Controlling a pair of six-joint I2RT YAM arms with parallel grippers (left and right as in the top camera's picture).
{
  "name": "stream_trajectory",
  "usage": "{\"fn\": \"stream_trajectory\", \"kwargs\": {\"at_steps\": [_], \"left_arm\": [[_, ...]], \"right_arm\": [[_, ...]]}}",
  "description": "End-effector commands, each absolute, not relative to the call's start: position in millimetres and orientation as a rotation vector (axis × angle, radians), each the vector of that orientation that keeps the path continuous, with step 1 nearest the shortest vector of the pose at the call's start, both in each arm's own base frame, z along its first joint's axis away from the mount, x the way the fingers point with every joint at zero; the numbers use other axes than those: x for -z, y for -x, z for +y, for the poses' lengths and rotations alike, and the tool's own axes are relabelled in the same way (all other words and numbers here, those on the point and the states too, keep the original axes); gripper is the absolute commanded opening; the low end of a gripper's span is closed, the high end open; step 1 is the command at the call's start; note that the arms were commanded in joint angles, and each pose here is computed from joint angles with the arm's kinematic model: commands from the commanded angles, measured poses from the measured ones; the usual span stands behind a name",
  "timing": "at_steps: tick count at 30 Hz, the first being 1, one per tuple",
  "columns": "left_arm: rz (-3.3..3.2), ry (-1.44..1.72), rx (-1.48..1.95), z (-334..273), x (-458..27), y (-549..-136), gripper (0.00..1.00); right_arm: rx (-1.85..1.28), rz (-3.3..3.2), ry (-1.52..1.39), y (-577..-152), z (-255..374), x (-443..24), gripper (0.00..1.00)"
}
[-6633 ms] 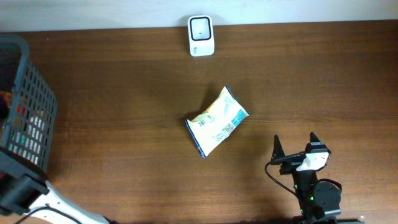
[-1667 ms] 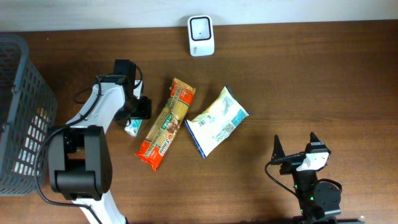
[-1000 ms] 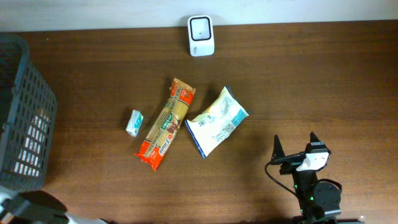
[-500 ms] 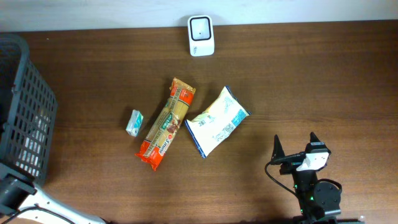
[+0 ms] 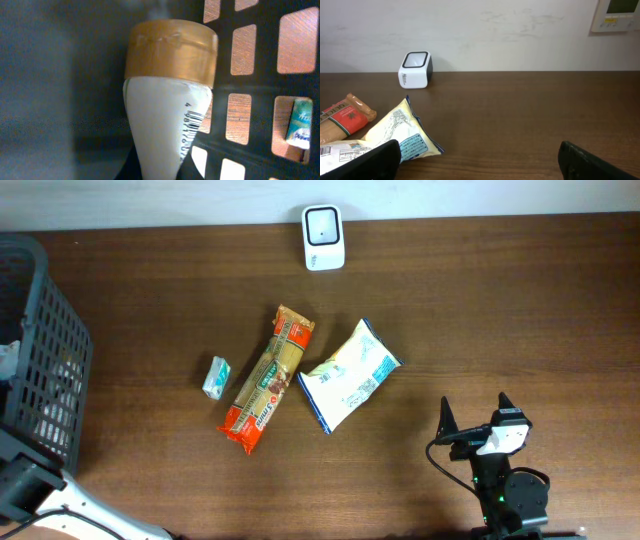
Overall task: Scan the item barcode
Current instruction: 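Take the gold-capped white tube from the basket, lay it down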
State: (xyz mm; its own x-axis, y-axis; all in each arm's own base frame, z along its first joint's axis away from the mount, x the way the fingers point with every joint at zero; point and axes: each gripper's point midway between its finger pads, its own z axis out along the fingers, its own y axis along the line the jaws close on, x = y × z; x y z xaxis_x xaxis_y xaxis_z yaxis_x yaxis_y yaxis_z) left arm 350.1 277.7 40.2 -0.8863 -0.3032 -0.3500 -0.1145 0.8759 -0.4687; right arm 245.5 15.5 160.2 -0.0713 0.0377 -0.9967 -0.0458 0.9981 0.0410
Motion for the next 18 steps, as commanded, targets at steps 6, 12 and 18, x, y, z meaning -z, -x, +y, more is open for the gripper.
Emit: {"fn": "stream_trajectory", "kwargs": {"at_steps": [6, 12, 18], "left_arm": [[2.606, 0.464, 0.347, 319, -147, -373, 0.0], [2.299, 0.202, -0.038, 262, -353, -389, 0.0], [2.331, 0.099, 0.055, 86, -392, -407, 0.0]], "right_arm": [[-0.06, 1.645, 0.003, -246, 14, -157, 0.99], [-0.06, 1.645, 0.003, -246, 14, -157, 0.99], [-0.06, 1.645, 0.003, -246, 14, -157, 0.99]]}}
